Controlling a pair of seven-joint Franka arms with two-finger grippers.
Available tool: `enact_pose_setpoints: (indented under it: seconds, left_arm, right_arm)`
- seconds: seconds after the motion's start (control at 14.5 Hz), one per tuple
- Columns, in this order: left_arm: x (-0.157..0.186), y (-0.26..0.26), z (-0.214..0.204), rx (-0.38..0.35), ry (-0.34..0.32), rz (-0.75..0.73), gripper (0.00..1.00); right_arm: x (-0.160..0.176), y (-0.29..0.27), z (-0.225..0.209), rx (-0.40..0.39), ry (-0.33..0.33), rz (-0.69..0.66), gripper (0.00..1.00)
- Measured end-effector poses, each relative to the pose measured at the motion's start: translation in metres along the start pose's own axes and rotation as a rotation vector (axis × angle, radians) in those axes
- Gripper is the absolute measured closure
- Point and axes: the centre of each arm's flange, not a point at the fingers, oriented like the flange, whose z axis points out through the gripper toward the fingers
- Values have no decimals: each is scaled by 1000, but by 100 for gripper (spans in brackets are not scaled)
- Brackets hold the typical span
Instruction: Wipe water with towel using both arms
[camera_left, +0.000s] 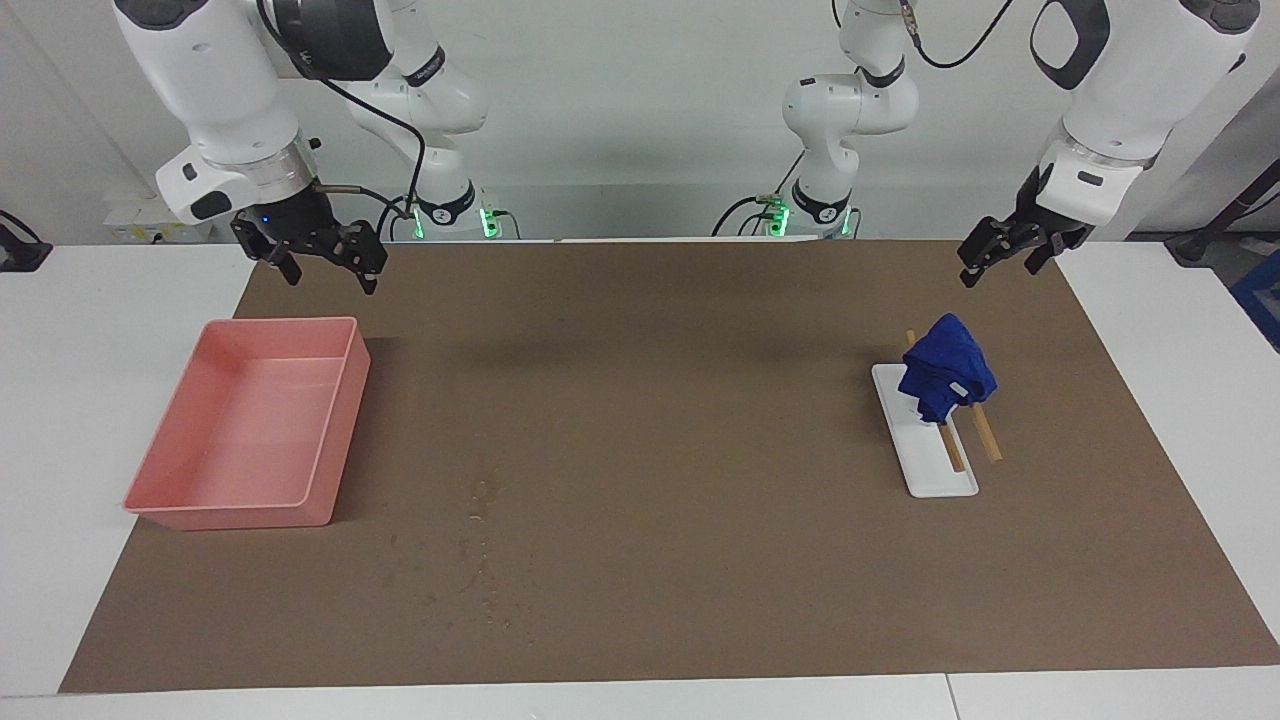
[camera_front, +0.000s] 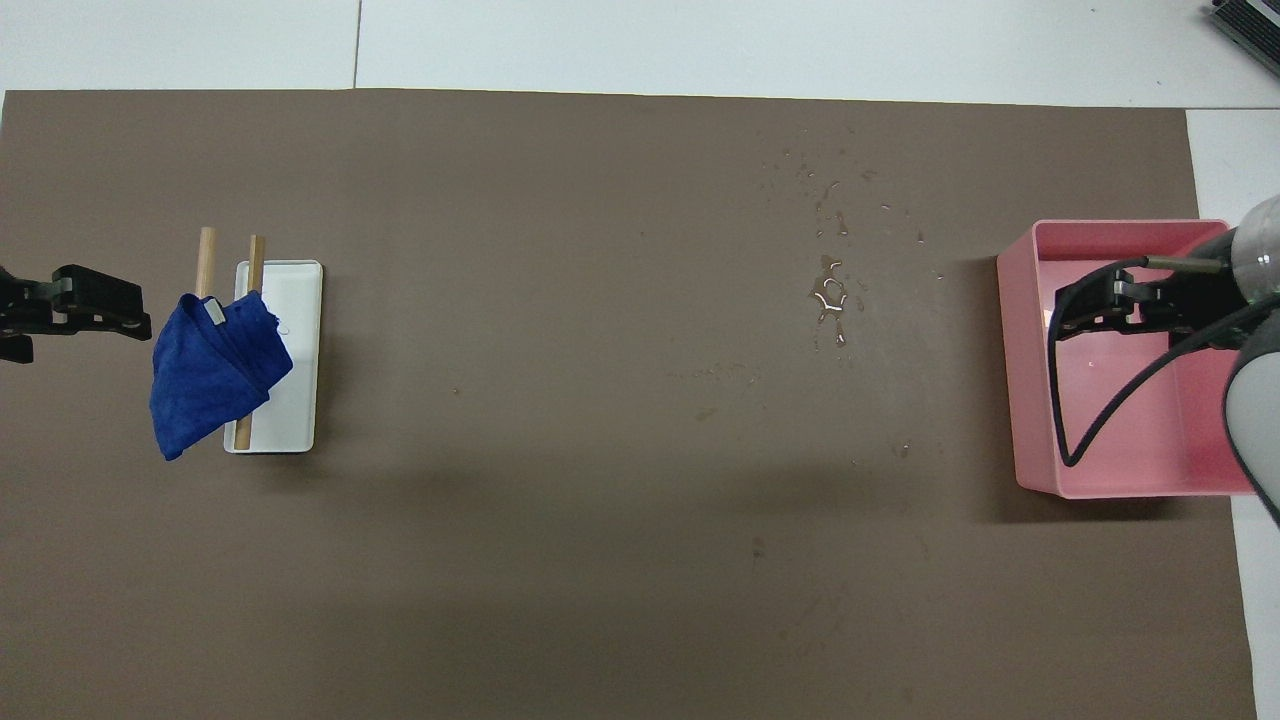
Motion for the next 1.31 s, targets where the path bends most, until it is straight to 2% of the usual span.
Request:
enact_pose_setpoints:
  seconds: [0.69,0.9,1.1,1.31]
  left_arm:
    - [0,0,1,0,-2,-1,0]
    - [1,-2,2,-1,2,-47,0]
    - [1,-15,18,-5,16,-128,0]
    - [-6,-24,46,-12,60,-93,0]
  right_arm:
    - [-5,-1,-3,-3,-11,-5,0]
    - [-6,-7,-4,-3,-9,-15,0]
    - [-6,-8,-7,-2,-2,-17,0]
    - [-6,-8,-7,1,-3,-18,0]
